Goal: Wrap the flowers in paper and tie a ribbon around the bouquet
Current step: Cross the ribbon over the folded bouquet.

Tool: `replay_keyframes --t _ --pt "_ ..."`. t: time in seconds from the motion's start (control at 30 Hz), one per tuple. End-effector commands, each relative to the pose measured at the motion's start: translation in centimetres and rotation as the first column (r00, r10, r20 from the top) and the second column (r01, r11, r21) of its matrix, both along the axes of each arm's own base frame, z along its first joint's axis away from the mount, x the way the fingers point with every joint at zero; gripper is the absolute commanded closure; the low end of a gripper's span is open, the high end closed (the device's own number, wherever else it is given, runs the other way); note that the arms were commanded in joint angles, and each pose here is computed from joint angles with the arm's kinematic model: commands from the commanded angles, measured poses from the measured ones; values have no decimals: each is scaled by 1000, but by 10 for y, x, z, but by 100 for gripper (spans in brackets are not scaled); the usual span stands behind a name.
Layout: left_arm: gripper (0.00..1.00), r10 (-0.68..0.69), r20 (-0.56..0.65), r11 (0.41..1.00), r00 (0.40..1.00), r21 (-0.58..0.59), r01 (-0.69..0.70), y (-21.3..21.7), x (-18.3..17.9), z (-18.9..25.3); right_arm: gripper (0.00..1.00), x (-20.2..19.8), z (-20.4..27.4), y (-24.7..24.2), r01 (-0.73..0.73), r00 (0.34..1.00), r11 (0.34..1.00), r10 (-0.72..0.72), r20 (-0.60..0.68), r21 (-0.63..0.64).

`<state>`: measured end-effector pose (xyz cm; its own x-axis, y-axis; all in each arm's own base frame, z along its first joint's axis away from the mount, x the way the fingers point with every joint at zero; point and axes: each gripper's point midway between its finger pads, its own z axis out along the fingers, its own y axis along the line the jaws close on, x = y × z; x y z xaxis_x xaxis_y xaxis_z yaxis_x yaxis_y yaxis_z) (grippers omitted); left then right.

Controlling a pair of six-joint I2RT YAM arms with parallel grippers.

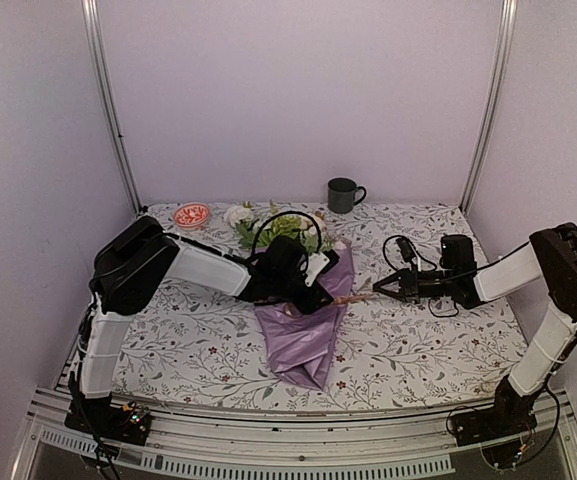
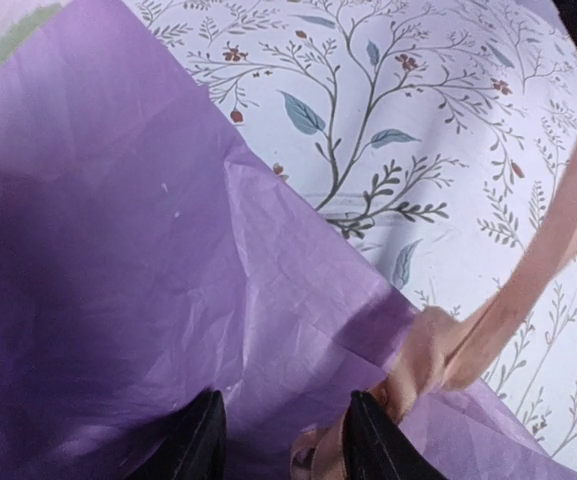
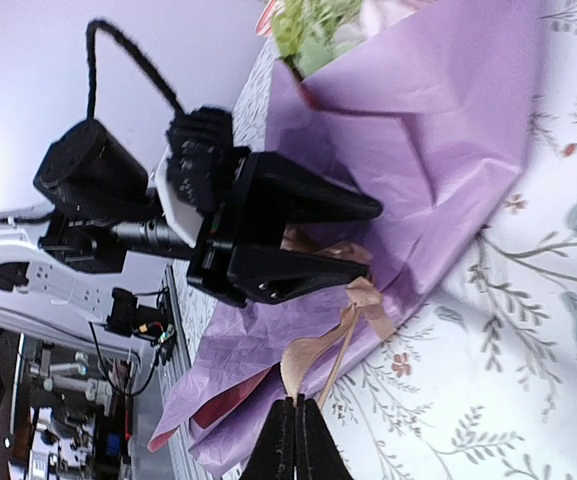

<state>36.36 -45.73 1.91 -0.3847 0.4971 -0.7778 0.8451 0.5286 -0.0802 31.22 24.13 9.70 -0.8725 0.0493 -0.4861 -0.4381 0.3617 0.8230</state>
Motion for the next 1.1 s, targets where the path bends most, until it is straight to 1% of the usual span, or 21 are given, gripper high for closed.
replay_keyframes --t 0.0,0.1,0.23,0.3,0.47,0.53,0.7,0.77,0.8,0.97,1.07 --pt "57 26 0 999 1000 43 -26 13 4 -10 100 10 2 -16 71 996 996 -67 -61 59" --pt "56 23 -2 999 1000 44 -23 14 3 -10 100 11 -3 -26 116 989 992 -110 -94 58" --pt "55 17 5 999 1000 41 -17 14 2 -8 100 13 -2 -54 216 970 967 -196 -146 136" --pt "55 13 8 999 1000 41 -13 13 2 -8 100 13 -6 -62 246 957 957 -215 -193 155" --pt "55 10 12 999 1000 37 -10 12 1 -4 100 15 -12 -62 273 944 950 -234 -231 155" --pt "55 2 16 1000 1000 20 -2 10 0 5 100 16 -14 -58 275 941 952 -238 -239 134" --pt "52 -48 91 999 995 -6 48 -4 -3 39 100 19 -26 -42 231 956 972 -220 -196 38" --pt "51 -60 104 998 993 -8 61 -7 -3 48 100 21 -31 -39 229 953 973 -223 -206 7" --pt "50 -63 109 998 992 -6 64 -8 -3 51 100 23 -32 -38 225 957 974 -223 -187 -9" --pt "49 -44 156 998 987 42 37 -2 -5 58 100 23 -30 -27 188 971 980 -196 -140 -71" --pt "49 -23 176 998 984 65 12 6 -18 50 100 23 -16 -16 146 984 987 -151 -89 -61"
